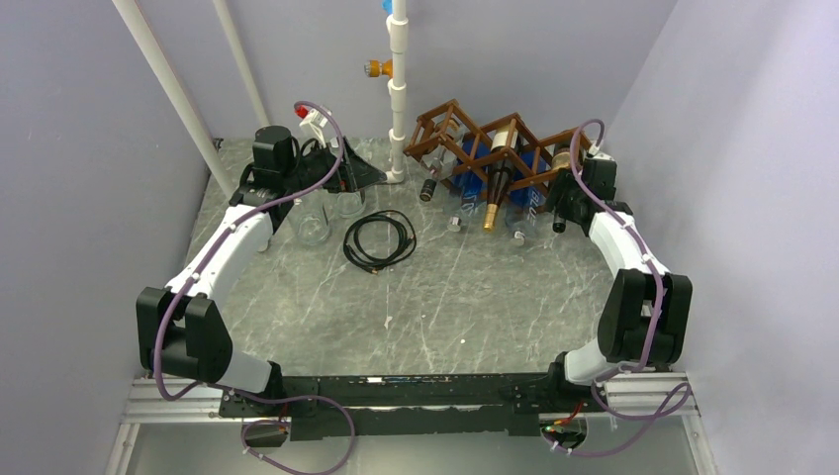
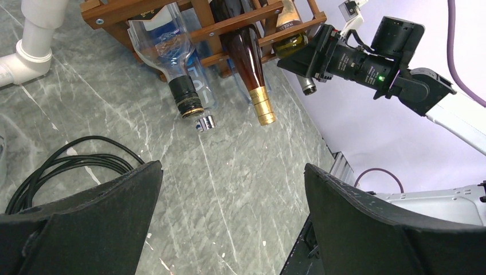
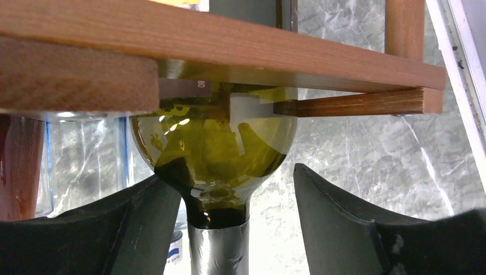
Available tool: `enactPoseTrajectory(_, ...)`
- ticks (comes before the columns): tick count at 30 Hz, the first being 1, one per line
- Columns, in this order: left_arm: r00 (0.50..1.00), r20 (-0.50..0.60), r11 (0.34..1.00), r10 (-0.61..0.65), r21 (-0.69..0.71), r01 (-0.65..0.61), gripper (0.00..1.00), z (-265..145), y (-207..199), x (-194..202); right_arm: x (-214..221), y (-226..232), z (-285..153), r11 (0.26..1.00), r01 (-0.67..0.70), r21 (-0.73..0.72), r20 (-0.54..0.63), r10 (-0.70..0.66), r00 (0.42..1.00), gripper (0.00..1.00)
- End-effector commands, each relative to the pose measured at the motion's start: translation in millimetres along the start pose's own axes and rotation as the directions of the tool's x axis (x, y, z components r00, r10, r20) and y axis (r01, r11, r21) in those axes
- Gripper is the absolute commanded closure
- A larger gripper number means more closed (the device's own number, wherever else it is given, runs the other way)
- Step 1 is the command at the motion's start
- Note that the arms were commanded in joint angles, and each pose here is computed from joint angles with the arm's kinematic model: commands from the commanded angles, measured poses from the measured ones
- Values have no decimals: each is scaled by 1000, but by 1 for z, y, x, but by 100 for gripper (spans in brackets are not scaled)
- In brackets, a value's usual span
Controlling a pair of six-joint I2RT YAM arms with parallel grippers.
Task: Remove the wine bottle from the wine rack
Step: Pick up the wine bottle from the wine rack.
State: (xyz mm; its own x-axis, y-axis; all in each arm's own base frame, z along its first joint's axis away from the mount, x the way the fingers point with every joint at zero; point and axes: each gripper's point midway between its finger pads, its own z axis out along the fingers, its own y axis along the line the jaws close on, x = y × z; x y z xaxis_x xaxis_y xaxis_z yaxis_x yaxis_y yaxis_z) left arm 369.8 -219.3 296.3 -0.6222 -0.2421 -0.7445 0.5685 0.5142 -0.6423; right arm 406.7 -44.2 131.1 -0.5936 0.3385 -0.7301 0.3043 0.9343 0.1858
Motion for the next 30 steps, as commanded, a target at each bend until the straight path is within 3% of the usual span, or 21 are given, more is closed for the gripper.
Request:
enactPoseTrajectory(1, 996, 43, 996, 76, 33, -78, 1, -1, -14, -20, -26, 11, 0, 999, -18, -40, 93, 22, 995, 29)
enactPoseTrajectory(9, 996, 42, 997, 75, 32, -76, 0, -1, -14, -19, -24, 11, 3, 999, -23, -42, 98, 27, 995, 37)
enactPoseTrajectory(30, 998, 23, 998, 60, 22, -60, 0, 0, -10, -15, -15, 14, 10, 998, -26, -64, 72, 30, 997, 46)
